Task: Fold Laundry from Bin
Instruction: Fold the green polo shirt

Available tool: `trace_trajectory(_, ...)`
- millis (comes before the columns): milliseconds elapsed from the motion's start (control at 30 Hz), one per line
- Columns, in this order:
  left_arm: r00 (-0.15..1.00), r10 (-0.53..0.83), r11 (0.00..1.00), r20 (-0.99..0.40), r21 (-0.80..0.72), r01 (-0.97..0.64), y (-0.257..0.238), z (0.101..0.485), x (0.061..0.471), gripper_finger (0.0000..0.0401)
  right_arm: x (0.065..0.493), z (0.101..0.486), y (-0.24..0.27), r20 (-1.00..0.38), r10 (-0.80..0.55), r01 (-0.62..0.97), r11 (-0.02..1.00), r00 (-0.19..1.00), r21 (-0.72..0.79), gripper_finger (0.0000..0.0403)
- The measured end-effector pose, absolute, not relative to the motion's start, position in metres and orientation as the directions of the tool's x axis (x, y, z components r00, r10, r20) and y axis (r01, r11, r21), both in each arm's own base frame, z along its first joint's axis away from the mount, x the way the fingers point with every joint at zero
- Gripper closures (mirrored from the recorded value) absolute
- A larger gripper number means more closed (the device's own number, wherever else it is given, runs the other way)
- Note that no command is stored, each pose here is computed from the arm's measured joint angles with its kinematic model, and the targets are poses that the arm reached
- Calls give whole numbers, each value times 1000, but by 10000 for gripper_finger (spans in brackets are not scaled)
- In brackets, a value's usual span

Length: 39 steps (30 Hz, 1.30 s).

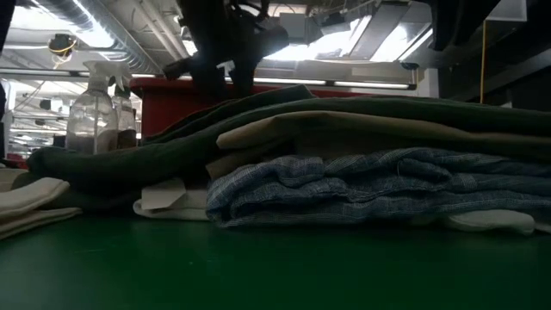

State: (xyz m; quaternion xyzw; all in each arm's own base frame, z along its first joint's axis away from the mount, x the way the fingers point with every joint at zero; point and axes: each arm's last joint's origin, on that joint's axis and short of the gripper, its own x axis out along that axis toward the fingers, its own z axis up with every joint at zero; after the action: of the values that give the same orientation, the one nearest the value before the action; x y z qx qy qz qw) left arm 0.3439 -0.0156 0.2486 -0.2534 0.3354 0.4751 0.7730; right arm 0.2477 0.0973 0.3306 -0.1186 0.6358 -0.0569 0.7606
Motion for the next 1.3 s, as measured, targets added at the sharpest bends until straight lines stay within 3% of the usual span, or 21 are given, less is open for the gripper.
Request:
trace_trajectory(300,338,537,427,-773,-96,-899,-16,241,351,264,248,331,97,-954,-237,-64,966,186,-252,233)
trace_trajectory(633,355,479,515,-803,-70,-855,-16,230,360,267,248,331,98,-954,-236,-64,966,188,-251,233)
trace_trajectory(733,371,455,567,-809,-57,-822,-16,229,362,289,248,330,97,-954,-239,-65,965,183,-254,233)
trace_trajectory(967,411,452,645,-792,-28,-764,-19,239,367,392,246,331,96,-952,-247,-64,963,182,-262,233)
trace_trajectory(1300,533,391,815,-750,13,-579,-58,270,374,398,245,334,96,-951,-243,-58,964,194,-258,233)
